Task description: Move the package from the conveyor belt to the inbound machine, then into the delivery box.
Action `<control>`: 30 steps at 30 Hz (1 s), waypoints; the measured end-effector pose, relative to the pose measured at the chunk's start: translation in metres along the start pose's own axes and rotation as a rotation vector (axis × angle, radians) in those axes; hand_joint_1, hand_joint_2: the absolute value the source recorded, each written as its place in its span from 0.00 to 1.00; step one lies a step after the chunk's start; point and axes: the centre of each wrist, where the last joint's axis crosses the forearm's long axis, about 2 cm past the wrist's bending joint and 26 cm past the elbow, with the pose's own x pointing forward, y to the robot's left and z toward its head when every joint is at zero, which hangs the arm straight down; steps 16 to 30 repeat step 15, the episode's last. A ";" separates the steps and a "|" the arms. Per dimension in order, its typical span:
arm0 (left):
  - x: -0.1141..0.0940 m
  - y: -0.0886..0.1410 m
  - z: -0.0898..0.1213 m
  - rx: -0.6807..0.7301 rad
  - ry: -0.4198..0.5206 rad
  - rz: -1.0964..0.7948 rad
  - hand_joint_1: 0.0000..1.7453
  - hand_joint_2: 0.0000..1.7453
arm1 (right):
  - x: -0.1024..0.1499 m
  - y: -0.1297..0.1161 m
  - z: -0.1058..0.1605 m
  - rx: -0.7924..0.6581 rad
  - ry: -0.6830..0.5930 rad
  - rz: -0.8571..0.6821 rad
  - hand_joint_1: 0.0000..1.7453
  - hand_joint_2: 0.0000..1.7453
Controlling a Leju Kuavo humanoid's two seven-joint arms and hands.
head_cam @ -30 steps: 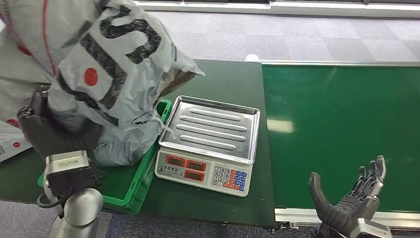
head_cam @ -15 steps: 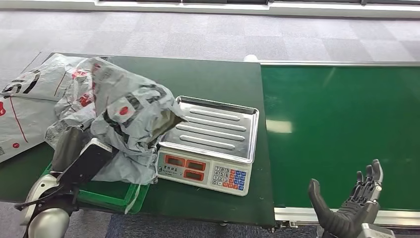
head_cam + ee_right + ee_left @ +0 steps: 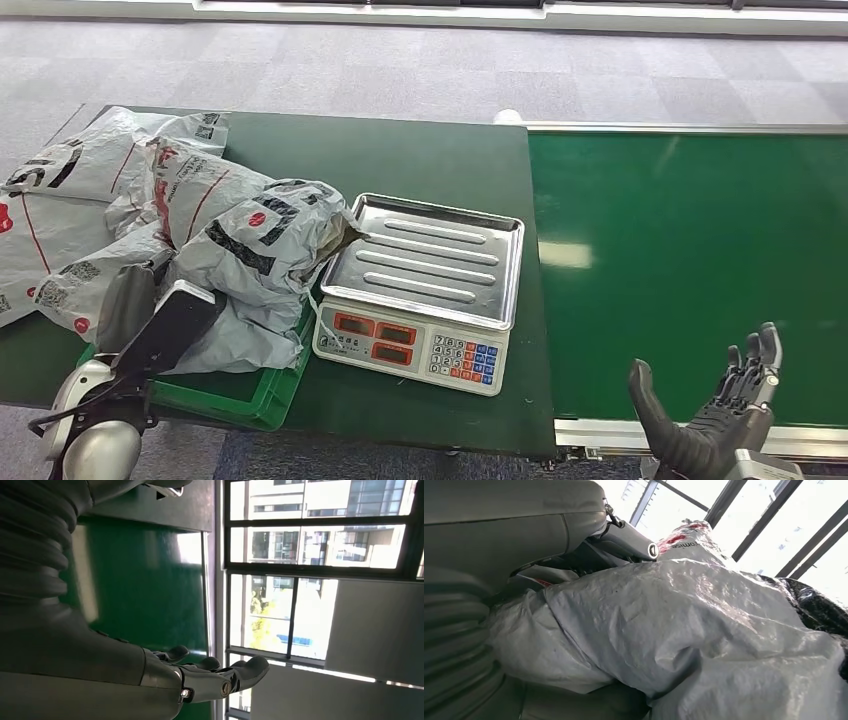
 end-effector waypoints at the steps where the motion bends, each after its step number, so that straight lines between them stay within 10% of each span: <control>1: -0.001 -0.001 0.000 -0.016 0.014 -0.009 1.00 1.00 | 0.000 0.000 0.000 0.002 0.001 -0.002 0.00 1.00; 4: -0.010 -0.007 0.001 -0.096 0.077 -0.054 0.91 1.00 | 0.000 0.001 -0.002 0.012 0.003 -0.010 0.00 1.00; 10: -0.029 -0.026 0.005 -0.215 0.178 -0.140 0.30 1.00 | -0.001 0.003 -0.006 0.014 0.004 -0.017 0.00 1.00; 14: -0.031 -0.030 -0.001 -0.096 0.262 -0.280 0.06 1.00 | -0.001 0.004 -0.007 0.029 0.004 -0.013 0.00 1.00; 30: -0.031 -0.030 -0.003 -0.074 0.274 -0.302 0.03 1.00 | -0.001 0.004 -0.007 0.032 0.005 -0.012 0.00 1.00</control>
